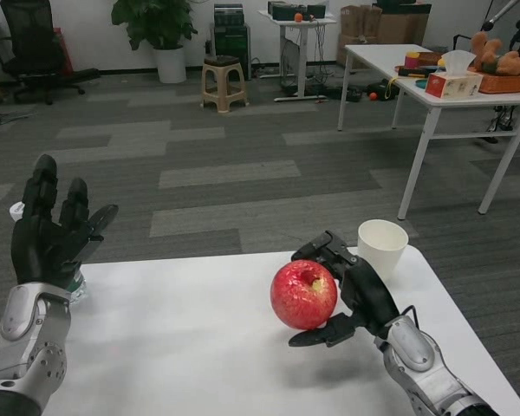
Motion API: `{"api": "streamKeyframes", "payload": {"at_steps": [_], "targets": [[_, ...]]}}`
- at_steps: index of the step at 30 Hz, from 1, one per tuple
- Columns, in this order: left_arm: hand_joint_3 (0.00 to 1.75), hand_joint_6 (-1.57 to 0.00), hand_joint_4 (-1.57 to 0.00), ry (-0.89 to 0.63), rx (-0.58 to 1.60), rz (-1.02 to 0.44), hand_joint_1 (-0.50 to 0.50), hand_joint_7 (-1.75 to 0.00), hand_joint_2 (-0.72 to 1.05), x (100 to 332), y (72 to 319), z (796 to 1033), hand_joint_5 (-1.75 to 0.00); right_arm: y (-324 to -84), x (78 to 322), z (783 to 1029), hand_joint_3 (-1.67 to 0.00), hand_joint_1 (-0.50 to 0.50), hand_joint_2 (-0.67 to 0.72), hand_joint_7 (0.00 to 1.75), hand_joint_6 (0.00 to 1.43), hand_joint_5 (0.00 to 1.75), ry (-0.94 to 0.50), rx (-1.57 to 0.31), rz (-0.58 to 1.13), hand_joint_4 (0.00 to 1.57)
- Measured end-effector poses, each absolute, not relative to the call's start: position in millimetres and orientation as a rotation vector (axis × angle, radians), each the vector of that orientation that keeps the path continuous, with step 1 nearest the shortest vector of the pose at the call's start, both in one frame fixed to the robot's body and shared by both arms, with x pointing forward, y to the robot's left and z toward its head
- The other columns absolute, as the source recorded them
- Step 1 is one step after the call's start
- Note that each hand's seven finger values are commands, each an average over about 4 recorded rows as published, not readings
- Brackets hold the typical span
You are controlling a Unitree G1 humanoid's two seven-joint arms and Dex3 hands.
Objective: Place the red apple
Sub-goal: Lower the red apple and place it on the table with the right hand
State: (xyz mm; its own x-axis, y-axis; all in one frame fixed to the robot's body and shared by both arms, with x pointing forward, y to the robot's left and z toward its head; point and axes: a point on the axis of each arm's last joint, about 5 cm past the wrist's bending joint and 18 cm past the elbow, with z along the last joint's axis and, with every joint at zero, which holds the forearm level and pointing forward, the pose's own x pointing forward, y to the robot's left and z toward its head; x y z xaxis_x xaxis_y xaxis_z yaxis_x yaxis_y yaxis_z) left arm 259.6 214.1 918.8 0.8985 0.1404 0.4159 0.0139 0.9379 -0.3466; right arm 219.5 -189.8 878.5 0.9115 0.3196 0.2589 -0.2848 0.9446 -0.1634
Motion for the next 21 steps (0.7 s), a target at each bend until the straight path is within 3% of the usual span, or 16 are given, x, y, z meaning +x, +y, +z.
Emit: {"api": "streamKeyframes", "payload": {"at_steps": [13, 18, 21], "targets": [[0.0, 0.0, 0.0, -0.437, -0.353, 0.069, -0.48, 0.0, 0.6, 259, 213, 916, -0.1, -203, 209, 850, -0.48, 0.08, -0.4, 1.61, 0.75, 1.28, -0.117, -0.176, 0.285, 0.0], [0.0, 0.0, 0.0, -0.434, -0.352, 0.069, -0.48, 0.0, 0.6, 259, 213, 915, -0.1, -202, 209, 847, -0.48, 0.08, -0.41, 1.61, 0.64, 1.26, -0.111, -0.183, 0.3, 0.0], [0.0, 0.0, 0.0, -0.432, -0.352, 0.07, -0.48, 0.0, 0.6, 259, 213, 915, -0.1, -202, 209, 847, -0.48, 0.08, -0.41, 1.64, 0.5, 1.26, -0.109, -0.185, 0.304, 0.0]]}}
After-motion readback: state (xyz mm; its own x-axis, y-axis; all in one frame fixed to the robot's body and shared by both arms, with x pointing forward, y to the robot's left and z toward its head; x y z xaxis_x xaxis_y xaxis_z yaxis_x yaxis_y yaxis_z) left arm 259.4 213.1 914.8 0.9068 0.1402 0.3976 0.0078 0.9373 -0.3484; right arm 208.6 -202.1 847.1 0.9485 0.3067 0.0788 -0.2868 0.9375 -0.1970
